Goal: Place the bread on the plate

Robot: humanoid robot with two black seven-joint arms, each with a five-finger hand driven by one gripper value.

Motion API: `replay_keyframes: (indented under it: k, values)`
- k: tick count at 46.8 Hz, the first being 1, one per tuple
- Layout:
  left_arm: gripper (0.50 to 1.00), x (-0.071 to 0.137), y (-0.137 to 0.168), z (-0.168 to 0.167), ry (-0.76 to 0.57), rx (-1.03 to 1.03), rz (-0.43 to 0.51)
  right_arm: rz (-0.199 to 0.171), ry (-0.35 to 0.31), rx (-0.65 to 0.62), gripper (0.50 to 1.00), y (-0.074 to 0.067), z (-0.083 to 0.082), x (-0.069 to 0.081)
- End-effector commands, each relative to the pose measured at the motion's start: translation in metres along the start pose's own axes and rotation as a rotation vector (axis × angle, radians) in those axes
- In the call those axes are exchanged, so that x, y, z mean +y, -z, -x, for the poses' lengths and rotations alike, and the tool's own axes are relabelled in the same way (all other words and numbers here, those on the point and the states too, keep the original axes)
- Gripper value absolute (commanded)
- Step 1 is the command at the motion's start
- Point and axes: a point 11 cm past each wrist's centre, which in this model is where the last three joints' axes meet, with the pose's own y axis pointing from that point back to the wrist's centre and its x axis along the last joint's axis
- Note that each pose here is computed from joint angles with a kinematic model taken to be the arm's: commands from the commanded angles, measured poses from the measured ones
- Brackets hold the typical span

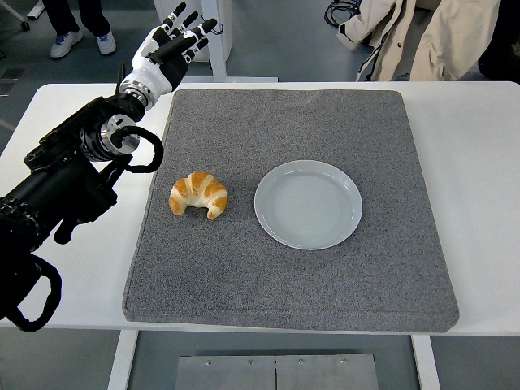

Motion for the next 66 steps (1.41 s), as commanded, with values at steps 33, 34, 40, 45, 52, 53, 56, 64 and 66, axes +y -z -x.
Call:
replay_keyframes:
  k: [33,34,40,45,52,53,56,64,66]
  values:
    - [0.996,0.028,-0.011,0.032,0.117,-0.227,-0.065,0.0,0.0,0.0,1.0,0.0,0.0,0.0]
    - [0.996,0.031,-0.013,0.033,0.123,-0.244,-0.068,0.0,0.0,0.0,1.0,0.0,0.0,0.0]
    - [0.996,0.049,-0.016,0.034,0.166,-0.319,-0.103,0.0,0.0,0.0,1.0,0.0,0.0,0.0]
    - [0.996,0.062,-0.022,0.028,0.189,-0.406,-0.12,0.0,0.0,0.0,1.0,0.0,0.0,0.0]
    - [0.996,0.08,-0.033,0.028,0.257,-0.589,-0.112,0.0,0.0,0.0,1.0,0.0,0.0,0.0]
    - [0.996,0.082,-0.035,0.028,0.265,-0.62,-0.108,0.0,0.0,0.0,1.0,0.0,0.0,0.0]
    - [0.996,0.089,-0.037,0.025,0.288,-0.723,-0.117,0.0,0.0,0.0,1.0,0.0,0.0,0.0]
    - [0.996,0.105,-0.043,0.015,0.3,-0.978,-0.173,0.0,0.0,0.0,1.0,0.0,0.0,0.0]
    - [0.996,0.109,-0.046,0.01,0.294,-1.039,-0.189,0.0,0.0,-0.001,1.0,0.0,0.0,0.0]
